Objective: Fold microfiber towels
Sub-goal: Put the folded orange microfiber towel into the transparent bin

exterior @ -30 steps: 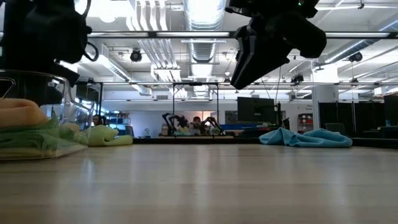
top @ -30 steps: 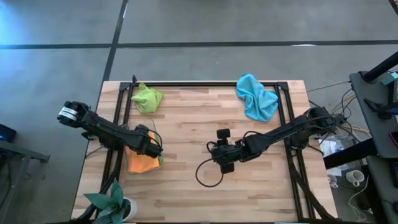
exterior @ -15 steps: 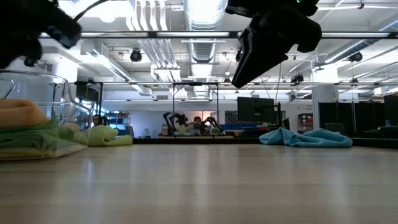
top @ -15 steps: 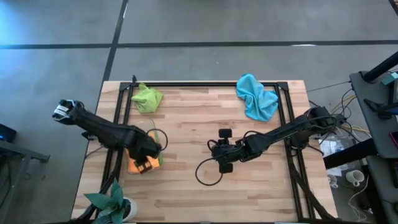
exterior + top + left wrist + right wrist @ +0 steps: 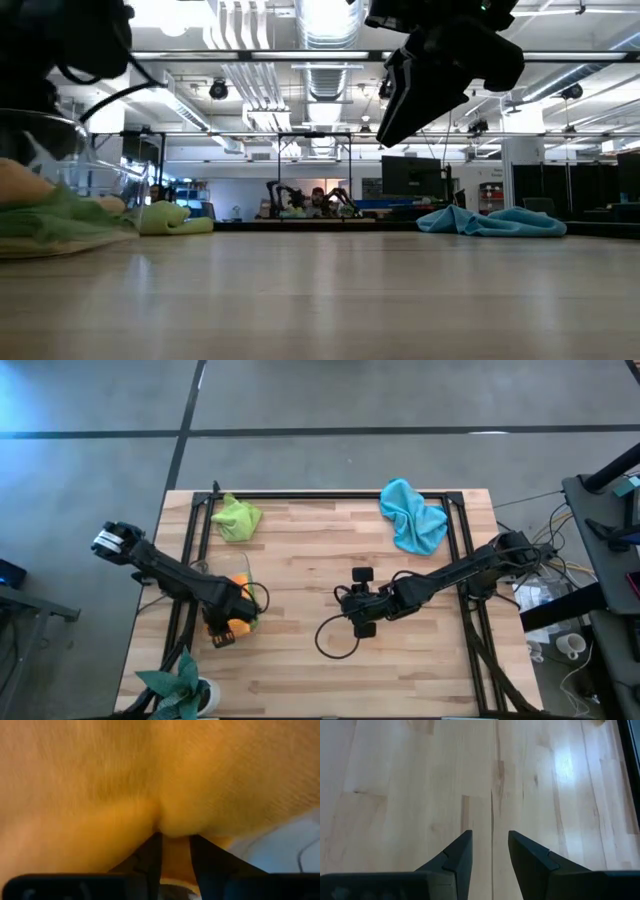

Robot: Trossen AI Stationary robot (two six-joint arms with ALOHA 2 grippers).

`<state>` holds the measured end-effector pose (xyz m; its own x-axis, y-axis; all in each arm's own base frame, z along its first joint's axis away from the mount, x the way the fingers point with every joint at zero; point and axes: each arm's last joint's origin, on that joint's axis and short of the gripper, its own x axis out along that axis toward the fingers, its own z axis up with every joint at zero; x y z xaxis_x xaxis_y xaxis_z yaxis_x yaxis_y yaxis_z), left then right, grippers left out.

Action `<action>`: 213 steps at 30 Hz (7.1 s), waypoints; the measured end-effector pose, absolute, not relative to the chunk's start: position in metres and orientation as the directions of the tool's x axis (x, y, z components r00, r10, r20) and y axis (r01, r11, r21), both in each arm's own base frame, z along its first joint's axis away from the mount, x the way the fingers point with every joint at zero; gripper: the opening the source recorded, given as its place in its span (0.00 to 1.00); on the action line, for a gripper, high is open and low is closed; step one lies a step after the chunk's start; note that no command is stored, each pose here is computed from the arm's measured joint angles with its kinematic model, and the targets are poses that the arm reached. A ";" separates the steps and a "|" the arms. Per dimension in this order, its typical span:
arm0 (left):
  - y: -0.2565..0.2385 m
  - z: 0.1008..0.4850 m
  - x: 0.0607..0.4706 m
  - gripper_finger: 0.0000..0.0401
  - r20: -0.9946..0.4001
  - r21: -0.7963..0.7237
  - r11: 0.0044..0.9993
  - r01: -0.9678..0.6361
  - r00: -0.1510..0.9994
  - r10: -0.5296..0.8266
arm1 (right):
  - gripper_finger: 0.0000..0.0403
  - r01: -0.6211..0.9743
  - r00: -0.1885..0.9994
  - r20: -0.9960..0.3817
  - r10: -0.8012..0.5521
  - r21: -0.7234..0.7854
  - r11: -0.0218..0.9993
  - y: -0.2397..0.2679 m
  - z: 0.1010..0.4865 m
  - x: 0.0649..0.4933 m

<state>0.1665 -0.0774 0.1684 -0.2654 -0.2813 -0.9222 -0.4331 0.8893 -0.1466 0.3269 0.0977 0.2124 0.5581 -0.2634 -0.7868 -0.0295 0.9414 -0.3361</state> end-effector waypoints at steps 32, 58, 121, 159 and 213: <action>-0.071 0.171 0.186 0.34 -0.974 -0.154 0.827 -0.540 -0.056 -0.218 | 0.31 -0.004 0.558 -0.785 -0.269 -0.327 0.945 0.095 0.212 0.328; -0.031 0.186 0.163 0.34 -0.997 0.077 0.701 -0.709 -0.034 0.075 | 0.31 -0.008 0.563 -0.781 -0.270 -0.331 0.943 0.092 0.212 0.330; -0.040 0.176 0.244 0.04 -0.975 0.222 0.788 0.574 0.125 0.184 | 0.31 0.042 0.516 -0.809 -0.283 -0.306 0.951 0.087 0.202 0.324; -0.024 0.211 0.239 0.25 -0.942 0.311 0.903 0.296 0.221 0.252 | 0.31 0.052 0.513 -0.809 -0.287 -0.304 0.951 0.085 0.202 0.324; -0.064 0.204 0.241 0.22 -0.924 0.183 0.818 0.545 0.379 -0.046 | 0.31 0.097 0.488 -0.824 -0.286 -0.275 0.957 0.073 0.198 0.325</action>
<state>0.2412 -0.0635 0.2036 0.3790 -0.0456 -0.9243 0.5450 0.8182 0.1831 0.3252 0.0727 0.1981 0.4883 -0.2860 -0.8244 0.0966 0.9567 -0.2746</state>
